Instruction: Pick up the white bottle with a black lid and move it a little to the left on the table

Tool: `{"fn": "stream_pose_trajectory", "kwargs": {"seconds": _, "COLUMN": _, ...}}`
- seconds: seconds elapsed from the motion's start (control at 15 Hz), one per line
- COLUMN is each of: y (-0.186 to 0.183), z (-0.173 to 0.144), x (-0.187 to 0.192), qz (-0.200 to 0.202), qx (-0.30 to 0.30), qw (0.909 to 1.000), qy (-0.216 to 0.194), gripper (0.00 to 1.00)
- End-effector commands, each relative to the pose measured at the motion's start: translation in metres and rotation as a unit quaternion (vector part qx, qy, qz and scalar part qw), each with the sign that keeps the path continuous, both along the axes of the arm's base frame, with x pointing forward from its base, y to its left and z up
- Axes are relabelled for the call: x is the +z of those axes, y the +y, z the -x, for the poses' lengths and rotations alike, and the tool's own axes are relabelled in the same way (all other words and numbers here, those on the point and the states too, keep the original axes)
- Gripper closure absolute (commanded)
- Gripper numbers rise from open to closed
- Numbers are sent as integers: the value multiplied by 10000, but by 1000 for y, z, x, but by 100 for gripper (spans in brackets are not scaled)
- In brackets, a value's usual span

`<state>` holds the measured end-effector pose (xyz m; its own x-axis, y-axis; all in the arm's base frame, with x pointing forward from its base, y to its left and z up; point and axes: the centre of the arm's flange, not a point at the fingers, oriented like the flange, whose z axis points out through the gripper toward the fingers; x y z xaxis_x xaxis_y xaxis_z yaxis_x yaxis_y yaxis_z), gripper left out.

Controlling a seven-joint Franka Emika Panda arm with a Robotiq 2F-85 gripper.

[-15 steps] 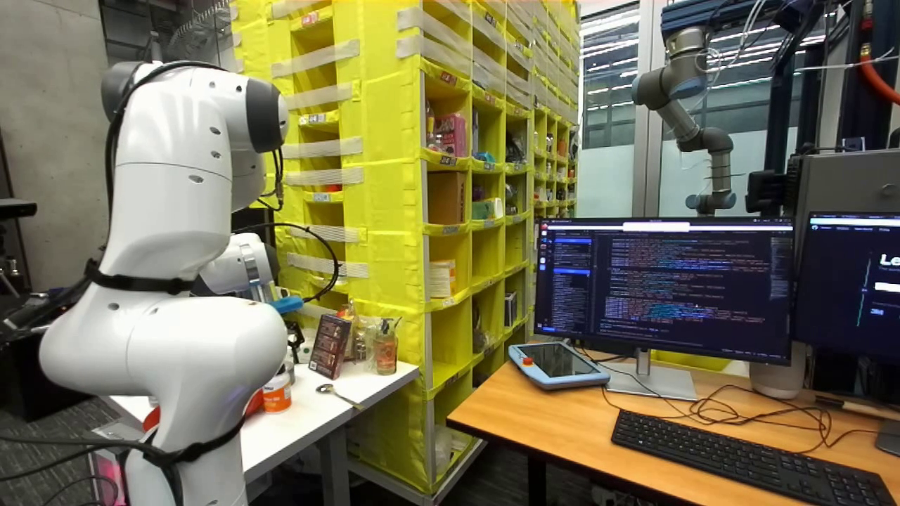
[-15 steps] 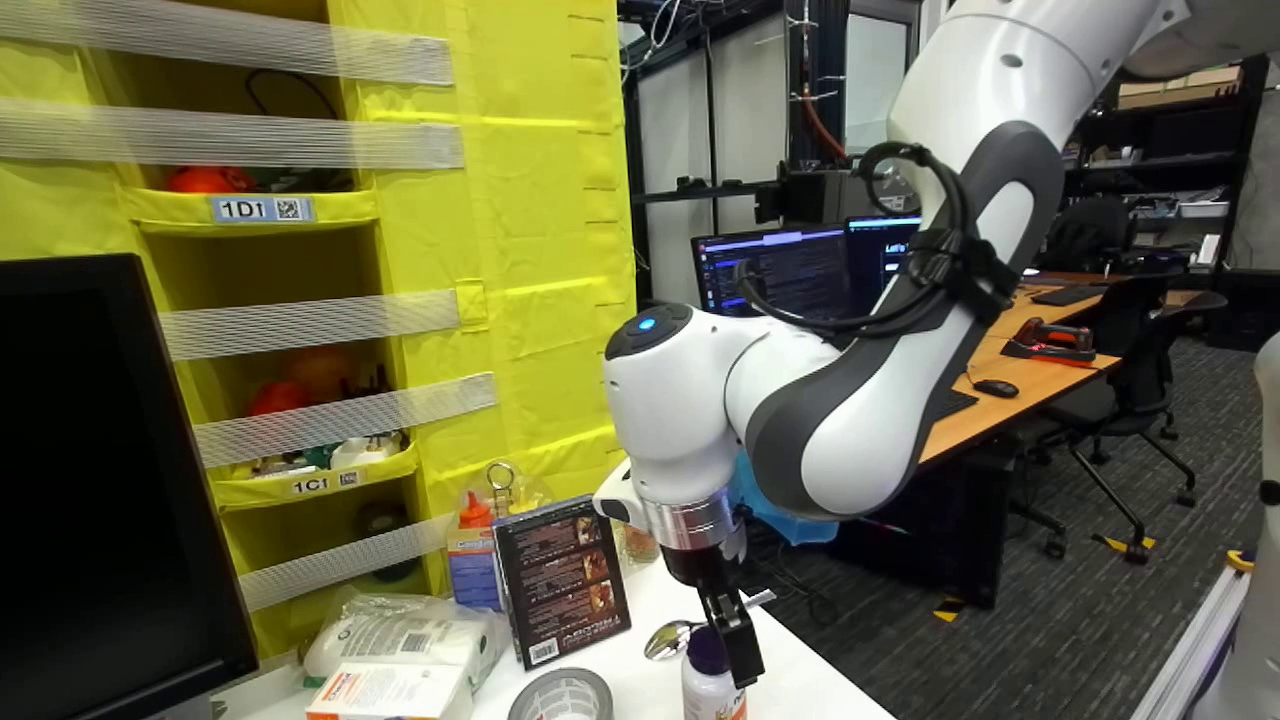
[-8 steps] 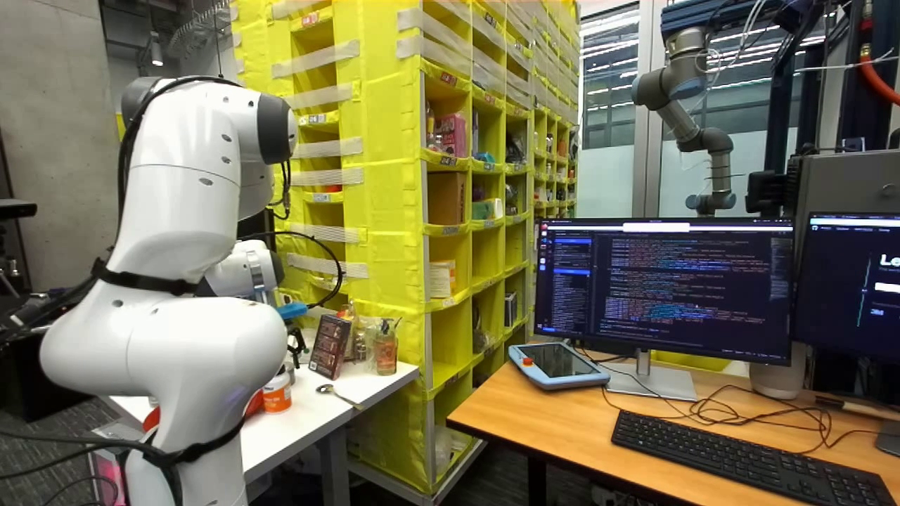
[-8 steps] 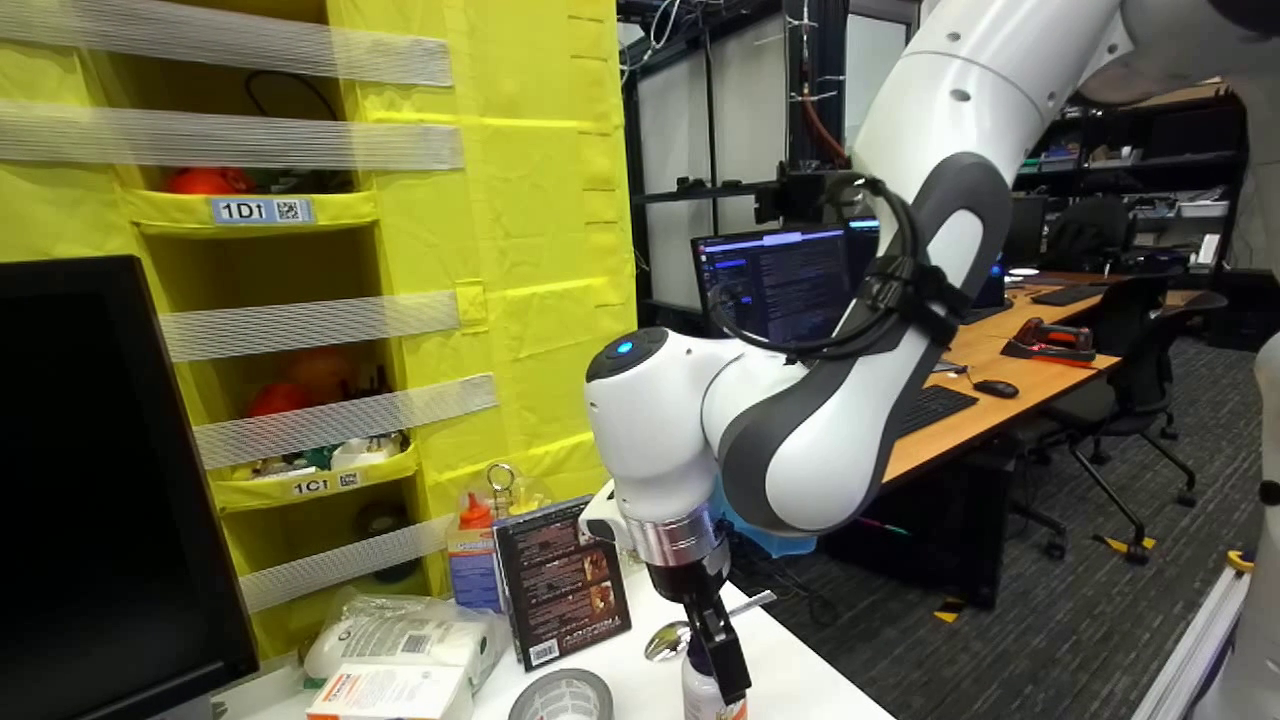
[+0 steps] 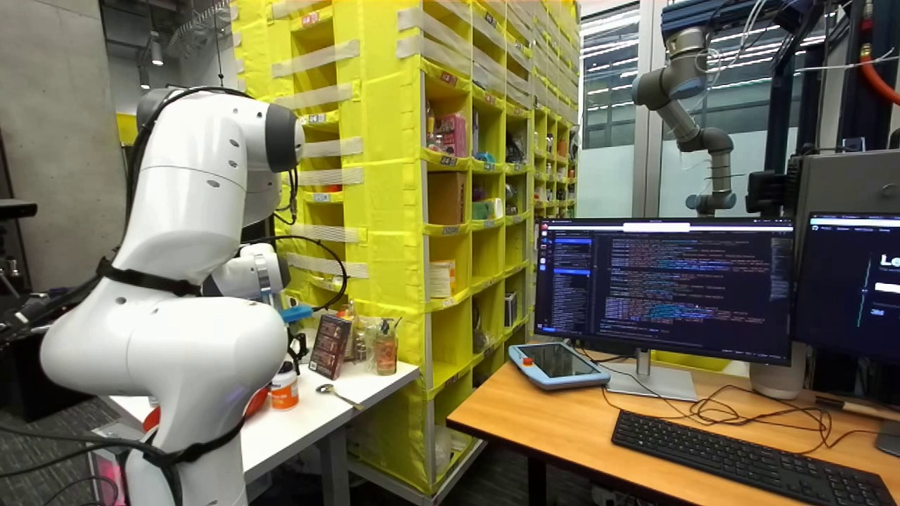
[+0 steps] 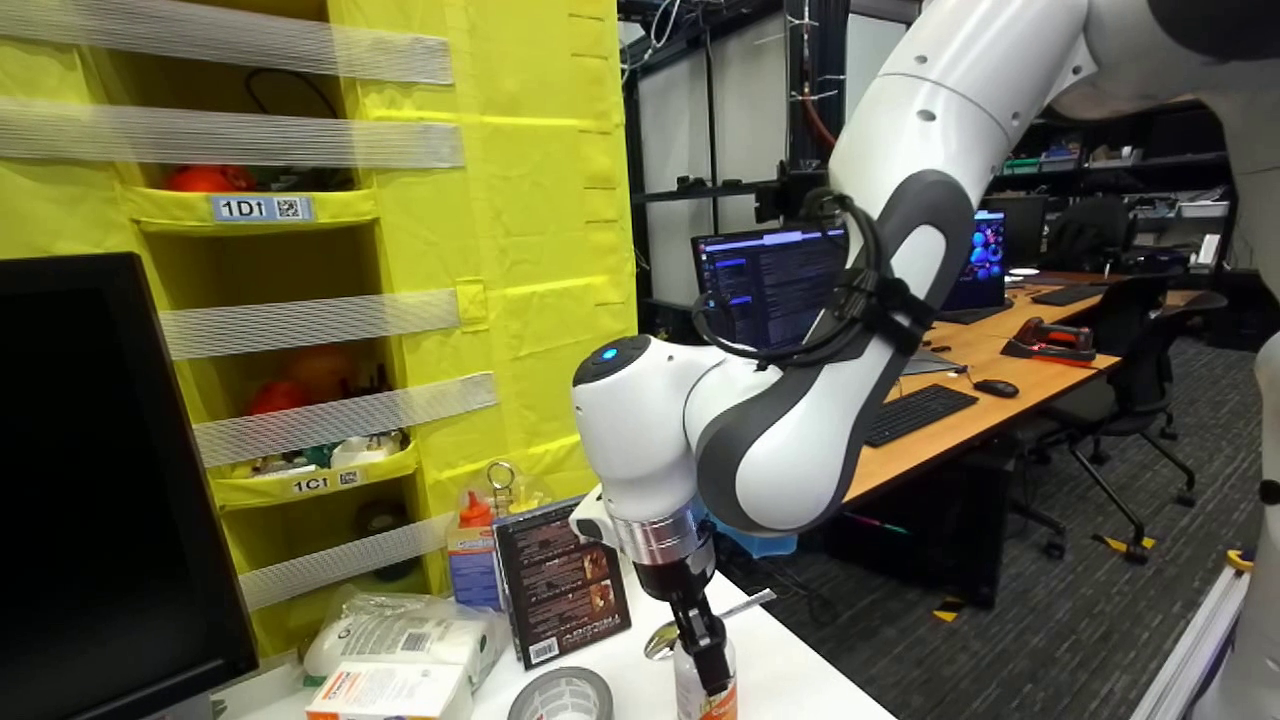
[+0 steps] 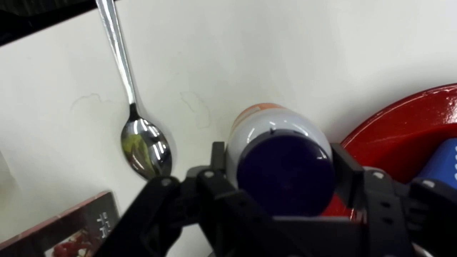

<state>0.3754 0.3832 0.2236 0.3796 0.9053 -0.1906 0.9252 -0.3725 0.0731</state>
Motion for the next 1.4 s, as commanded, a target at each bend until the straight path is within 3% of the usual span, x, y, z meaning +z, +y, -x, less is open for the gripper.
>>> {"fn": "stream_pose_trajectory", "kwargs": {"seconds": 0.0, "y": -3, "z": -6, "x": 8, "qz": 119, "qx": -213, "qw": 9997, "qy": -99, "gripper": 56}}
{"fn": "stream_pose_trajectory", "kwargs": {"seconds": 0.4, "y": 3, "z": 5, "x": 31, "qz": 325, "qx": -388, "qw": 9979, "qy": -412, "gripper": 56}}
{"fn": "stream_pose_trajectory", "kwargs": {"seconds": 1.0, "y": 44, "z": 44, "x": 65, "qz": 1122, "qx": -106, "qw": 9901, "qy": -833, "gripper": 56}}
{"fn": "stream_pose_trajectory", "kwargs": {"seconds": 1.2, "y": 52, "z": 60, "x": 63, "qz": 1337, "qx": 54, "qw": 9880, "qy": -778, "gripper": 56}}
{"fn": "stream_pose_trajectory", "kwargs": {"seconds": 1.33, "y": 57, "z": 74, "x": 58, "qz": 1273, "qx": 314, "qw": 9888, "qy": -716, "gripper": 56}}
